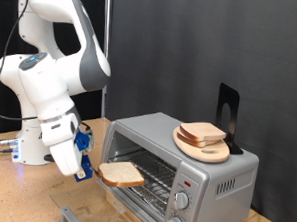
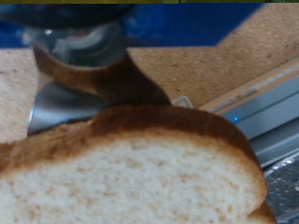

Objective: Make a piece of toast with the oven

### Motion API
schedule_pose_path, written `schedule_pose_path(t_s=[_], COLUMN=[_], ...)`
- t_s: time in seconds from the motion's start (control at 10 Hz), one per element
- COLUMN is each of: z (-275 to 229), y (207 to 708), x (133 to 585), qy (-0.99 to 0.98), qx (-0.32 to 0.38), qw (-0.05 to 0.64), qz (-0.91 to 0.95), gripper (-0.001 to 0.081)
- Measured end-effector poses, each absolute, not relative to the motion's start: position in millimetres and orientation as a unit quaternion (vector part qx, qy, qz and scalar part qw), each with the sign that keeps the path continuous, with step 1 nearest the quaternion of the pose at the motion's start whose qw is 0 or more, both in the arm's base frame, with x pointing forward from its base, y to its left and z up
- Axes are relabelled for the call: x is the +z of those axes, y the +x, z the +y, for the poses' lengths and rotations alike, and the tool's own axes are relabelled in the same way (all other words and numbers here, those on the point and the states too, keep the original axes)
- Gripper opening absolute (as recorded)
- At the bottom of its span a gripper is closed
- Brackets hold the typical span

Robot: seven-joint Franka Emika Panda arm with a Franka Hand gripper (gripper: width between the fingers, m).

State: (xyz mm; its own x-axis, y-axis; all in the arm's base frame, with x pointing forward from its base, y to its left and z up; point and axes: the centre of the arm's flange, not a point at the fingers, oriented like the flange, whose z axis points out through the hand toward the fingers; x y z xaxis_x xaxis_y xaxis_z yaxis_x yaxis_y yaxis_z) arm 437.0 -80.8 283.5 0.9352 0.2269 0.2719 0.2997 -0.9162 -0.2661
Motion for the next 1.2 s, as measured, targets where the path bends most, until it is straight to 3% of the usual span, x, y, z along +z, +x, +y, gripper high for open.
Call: schedule_pose_path(t_s=[1.2], z=[2], y=[433], x=[293], qy=[-0.981], qx=[-0.101], qw=[0.07], qz=[-0.147], gripper=[0.0266])
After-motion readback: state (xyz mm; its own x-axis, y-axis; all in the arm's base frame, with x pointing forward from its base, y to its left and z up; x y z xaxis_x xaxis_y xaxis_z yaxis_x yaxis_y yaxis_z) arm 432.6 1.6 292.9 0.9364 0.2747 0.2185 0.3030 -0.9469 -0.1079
